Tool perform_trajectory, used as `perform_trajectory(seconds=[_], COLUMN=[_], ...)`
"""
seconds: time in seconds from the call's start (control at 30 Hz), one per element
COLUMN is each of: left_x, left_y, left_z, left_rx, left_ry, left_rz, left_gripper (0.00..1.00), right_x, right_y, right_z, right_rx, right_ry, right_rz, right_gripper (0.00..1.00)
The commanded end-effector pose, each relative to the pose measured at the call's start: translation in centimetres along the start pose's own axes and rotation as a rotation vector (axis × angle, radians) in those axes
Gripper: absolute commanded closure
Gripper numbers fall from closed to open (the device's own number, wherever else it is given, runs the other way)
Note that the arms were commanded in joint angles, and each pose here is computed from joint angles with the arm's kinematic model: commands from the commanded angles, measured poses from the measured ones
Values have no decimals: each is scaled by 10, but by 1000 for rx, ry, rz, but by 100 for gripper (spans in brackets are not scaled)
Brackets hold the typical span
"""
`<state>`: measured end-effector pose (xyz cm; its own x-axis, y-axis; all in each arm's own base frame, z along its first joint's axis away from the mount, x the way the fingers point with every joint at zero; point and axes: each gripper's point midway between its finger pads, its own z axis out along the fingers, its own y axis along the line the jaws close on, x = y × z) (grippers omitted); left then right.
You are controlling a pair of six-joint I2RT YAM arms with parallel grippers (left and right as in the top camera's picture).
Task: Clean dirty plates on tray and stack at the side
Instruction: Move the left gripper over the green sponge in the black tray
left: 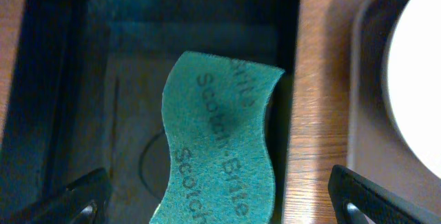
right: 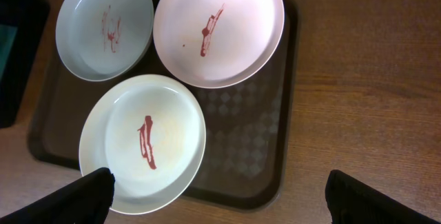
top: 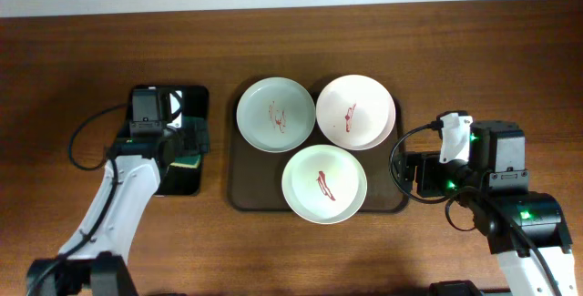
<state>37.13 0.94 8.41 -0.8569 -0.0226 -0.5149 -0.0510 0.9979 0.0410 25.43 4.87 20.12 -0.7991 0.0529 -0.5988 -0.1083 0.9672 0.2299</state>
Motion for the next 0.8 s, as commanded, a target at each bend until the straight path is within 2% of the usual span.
perform_trajectory(seconds=[0.0, 0.2, 0.43, 0.57, 0.67, 0.7, 0.77], left_x=[-2, -2, 8, 7, 12, 14, 18], left_y=[9, 8, 13, 15, 15, 15, 18], left_z=[15, 31, 49, 50, 51, 51, 52], left_rx=[-43, -44, -57, -69, -69, -70, -88], left_ry=[20, 24, 65, 62, 74, 82, 98], left_rz=[-1, -3, -9, -8, -7, -6, -4], left_gripper=[1, 0, 12, 28, 34, 38, 40], right_x=[-6, -6, -6, -6, -6, -6, -6], right_y=[4, 4, 4, 4, 4, 4, 4], right_z=[-4, -4, -4, -4, -4, -4, -4], right_rx=[-10, -10, -10, -10, -10, -10, -10], right_ry=[-17, -16, -16, -16, -16, -16, -16], right_rz=[-2, -1, -2, -2, -2, -1, -2], right_gripper=[1, 1, 1, 2, 1, 1, 1])
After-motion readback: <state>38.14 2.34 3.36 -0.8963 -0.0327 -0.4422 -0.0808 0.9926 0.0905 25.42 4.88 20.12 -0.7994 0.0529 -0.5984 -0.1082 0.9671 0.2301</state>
